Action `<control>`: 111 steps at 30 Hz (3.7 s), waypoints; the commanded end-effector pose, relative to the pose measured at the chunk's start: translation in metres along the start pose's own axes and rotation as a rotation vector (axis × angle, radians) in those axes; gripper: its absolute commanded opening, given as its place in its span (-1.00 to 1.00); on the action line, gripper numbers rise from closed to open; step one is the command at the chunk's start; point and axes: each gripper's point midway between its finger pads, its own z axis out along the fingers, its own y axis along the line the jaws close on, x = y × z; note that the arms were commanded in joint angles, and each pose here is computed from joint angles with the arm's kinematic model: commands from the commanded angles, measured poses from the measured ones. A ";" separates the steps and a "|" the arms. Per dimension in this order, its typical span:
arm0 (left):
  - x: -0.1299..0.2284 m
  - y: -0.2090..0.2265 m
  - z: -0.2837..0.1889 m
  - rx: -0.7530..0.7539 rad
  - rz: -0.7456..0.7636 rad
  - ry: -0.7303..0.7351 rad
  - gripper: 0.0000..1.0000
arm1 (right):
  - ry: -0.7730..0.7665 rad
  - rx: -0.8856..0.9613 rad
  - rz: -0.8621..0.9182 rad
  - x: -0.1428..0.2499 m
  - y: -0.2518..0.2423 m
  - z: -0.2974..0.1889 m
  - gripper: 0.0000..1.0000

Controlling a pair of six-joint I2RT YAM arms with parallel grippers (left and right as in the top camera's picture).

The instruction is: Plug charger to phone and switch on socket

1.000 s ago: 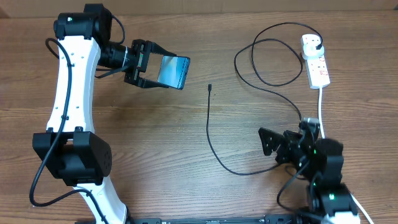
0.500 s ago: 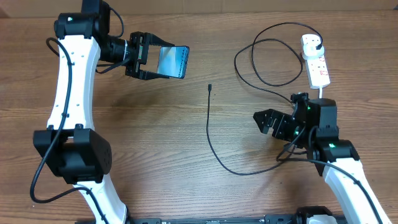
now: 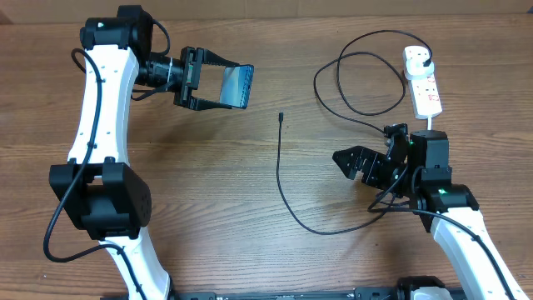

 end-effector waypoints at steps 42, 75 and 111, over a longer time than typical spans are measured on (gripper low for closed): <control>-0.089 0.065 -0.011 -0.475 -0.078 -0.842 -0.91 | -0.104 -0.352 0.149 -0.031 0.124 0.049 0.68; -0.075 0.070 0.066 -0.565 0.027 -0.770 -0.92 | -0.017 -0.363 0.286 0.009 0.150 0.093 0.00; -0.050 0.080 0.104 -0.615 0.109 -0.737 -0.91 | -0.059 -0.383 0.243 0.006 0.160 0.092 -0.47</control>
